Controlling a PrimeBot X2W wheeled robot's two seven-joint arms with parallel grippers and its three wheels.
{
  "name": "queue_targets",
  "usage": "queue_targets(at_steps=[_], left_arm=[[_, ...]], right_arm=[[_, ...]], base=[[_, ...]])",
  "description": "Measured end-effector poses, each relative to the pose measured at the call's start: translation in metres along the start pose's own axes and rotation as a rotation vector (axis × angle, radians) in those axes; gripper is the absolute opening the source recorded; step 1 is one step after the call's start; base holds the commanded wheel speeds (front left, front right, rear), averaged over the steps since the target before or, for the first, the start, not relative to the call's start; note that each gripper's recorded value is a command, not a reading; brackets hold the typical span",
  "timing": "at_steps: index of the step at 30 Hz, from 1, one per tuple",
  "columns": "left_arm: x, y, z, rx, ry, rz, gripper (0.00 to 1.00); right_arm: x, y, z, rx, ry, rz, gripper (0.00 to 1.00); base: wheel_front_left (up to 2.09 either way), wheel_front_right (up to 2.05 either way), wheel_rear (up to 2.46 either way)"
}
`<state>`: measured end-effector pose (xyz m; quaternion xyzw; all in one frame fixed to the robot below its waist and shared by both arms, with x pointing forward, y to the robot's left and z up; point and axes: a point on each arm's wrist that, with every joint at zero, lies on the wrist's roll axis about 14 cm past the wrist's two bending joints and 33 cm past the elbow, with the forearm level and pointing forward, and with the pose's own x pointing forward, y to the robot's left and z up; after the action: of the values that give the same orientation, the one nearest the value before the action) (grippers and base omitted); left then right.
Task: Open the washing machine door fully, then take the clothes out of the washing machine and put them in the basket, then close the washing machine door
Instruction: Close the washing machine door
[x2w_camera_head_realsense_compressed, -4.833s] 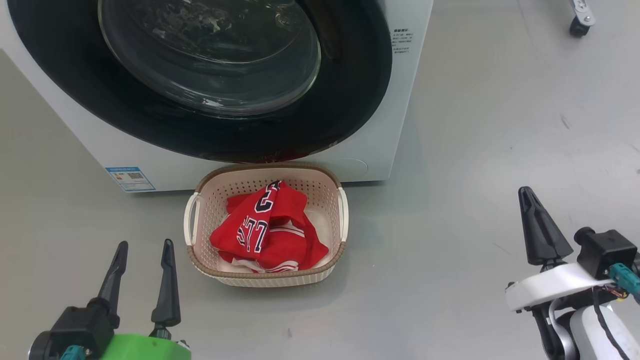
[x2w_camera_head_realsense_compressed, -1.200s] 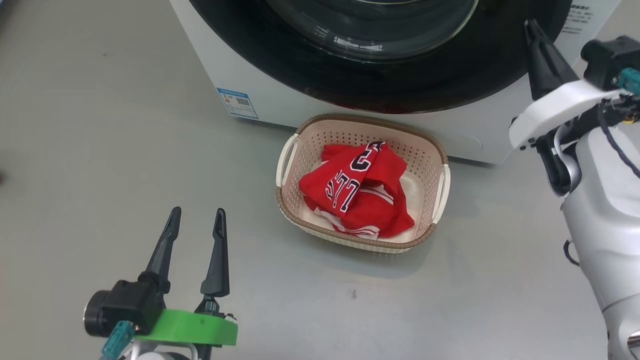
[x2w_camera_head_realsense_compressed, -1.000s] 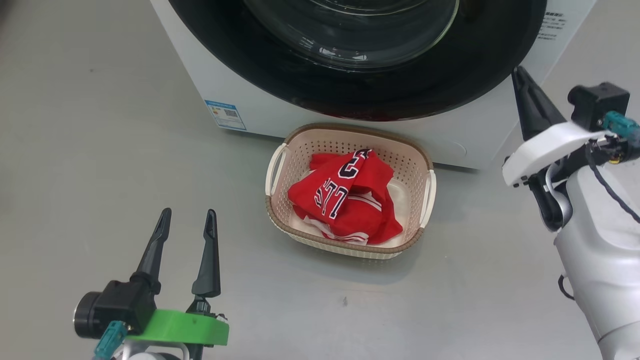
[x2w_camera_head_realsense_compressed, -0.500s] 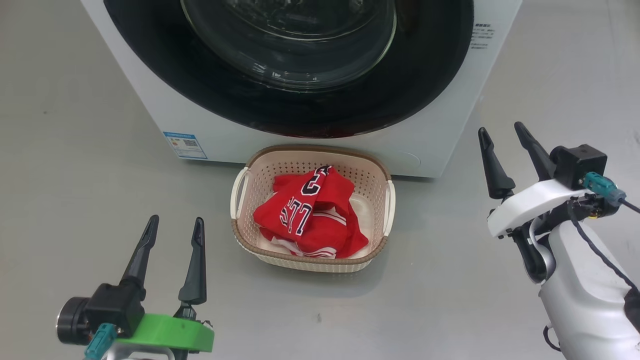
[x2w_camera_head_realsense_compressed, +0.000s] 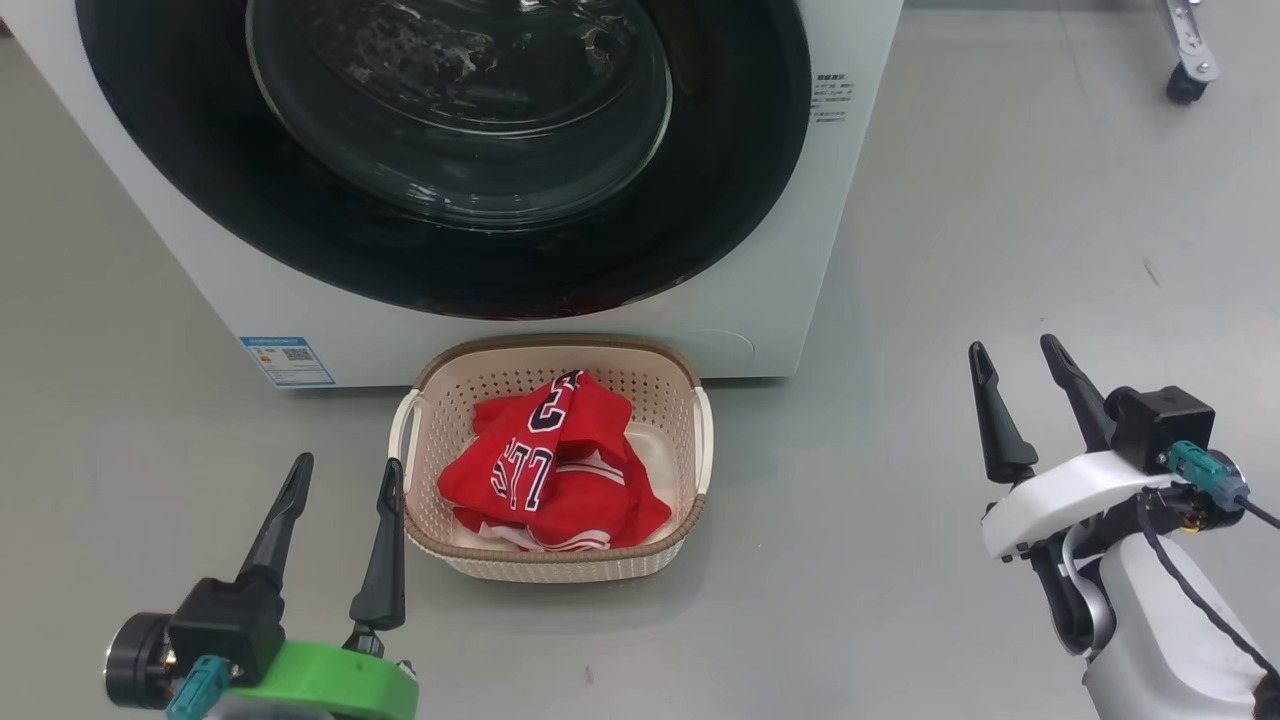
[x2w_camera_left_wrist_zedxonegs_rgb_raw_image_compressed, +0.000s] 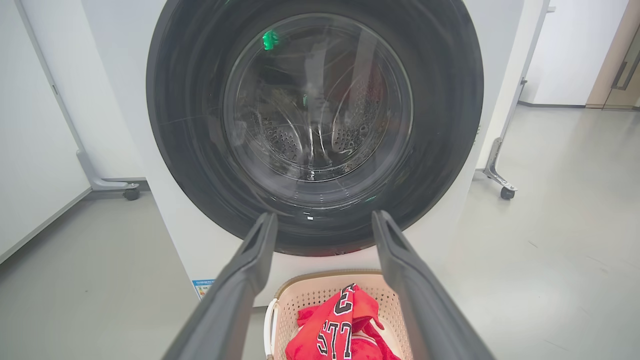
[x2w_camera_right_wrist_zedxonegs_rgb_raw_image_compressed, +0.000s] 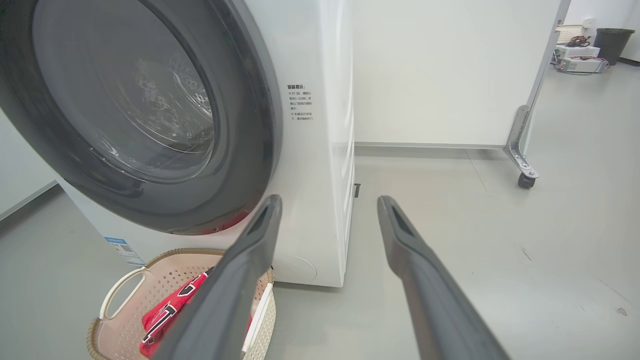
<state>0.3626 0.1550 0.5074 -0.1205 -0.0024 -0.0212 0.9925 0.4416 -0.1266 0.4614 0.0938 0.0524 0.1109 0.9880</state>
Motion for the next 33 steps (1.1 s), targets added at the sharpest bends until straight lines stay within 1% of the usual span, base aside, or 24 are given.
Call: queue_targets(at_steps=[4,11,33], left_arm=[[0.002,-0.008,-0.001,-0.004,0.004,-0.027,1.00],[0.001,-0.019,0.000,-0.007,0.009,-0.060,1.00],[-0.011,-0.019,0.003,-0.007,0.012,-0.057,1.00]], right_arm=[[-0.015,-0.009,0.002,0.006,-0.013,-0.044,1.00],[-0.038,-0.012,0.005,0.024,-0.043,-0.080,1.00],[-0.065,0.006,0.015,0.045,-0.093,-0.061,1.00]], base=[[0.00,0.00,0.00],[0.00,0.00,0.00],[0.00,0.00,0.00]])
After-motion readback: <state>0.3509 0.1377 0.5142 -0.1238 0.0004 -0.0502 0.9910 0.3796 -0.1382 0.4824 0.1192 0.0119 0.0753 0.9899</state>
